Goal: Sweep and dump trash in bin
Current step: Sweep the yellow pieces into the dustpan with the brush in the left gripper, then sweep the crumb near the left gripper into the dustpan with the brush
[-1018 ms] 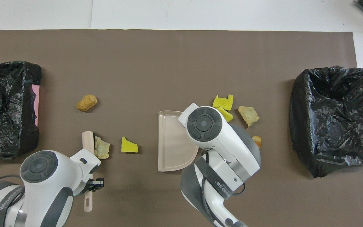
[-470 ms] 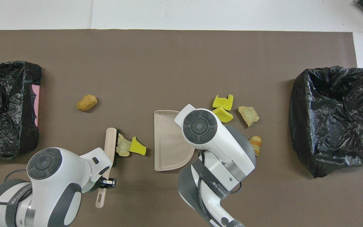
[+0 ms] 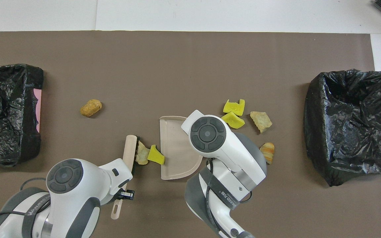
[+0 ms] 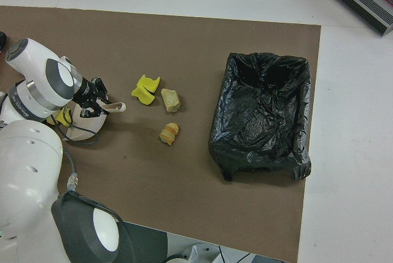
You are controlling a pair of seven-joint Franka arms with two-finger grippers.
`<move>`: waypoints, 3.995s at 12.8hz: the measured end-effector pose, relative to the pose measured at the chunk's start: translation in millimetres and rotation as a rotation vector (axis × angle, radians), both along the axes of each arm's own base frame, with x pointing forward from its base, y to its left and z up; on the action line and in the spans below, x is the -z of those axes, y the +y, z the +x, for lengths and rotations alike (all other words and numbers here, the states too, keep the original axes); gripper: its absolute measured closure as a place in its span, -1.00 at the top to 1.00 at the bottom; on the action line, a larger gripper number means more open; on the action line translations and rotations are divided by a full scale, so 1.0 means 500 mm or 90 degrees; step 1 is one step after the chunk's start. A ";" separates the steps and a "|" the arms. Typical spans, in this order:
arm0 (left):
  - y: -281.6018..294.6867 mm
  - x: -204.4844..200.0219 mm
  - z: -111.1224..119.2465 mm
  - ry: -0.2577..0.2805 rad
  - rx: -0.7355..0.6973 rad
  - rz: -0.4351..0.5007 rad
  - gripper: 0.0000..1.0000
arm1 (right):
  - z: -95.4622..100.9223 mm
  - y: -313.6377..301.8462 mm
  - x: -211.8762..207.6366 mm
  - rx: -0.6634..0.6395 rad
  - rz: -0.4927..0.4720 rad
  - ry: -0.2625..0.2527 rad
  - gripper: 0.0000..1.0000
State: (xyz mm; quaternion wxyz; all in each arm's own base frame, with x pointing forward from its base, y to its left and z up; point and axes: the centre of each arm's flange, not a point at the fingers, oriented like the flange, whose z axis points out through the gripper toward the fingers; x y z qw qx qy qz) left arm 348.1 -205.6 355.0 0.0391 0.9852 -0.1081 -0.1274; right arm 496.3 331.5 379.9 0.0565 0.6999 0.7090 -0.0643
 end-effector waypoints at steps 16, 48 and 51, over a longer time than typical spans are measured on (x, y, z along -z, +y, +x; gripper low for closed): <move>0.008 -0.115 0.173 -0.014 -0.076 -0.039 -0.48 | 0.006 -0.004 0.009 0.004 0.000 0.002 -0.36; -0.127 0.006 0.136 -0.008 -0.021 -0.041 -0.48 | 0.017 0.017 0.023 0.046 0.044 -0.021 -0.36; -0.126 -0.006 0.146 -0.009 -0.050 -0.048 -0.48 | 0.023 0.013 0.019 0.051 0.045 -0.024 -0.36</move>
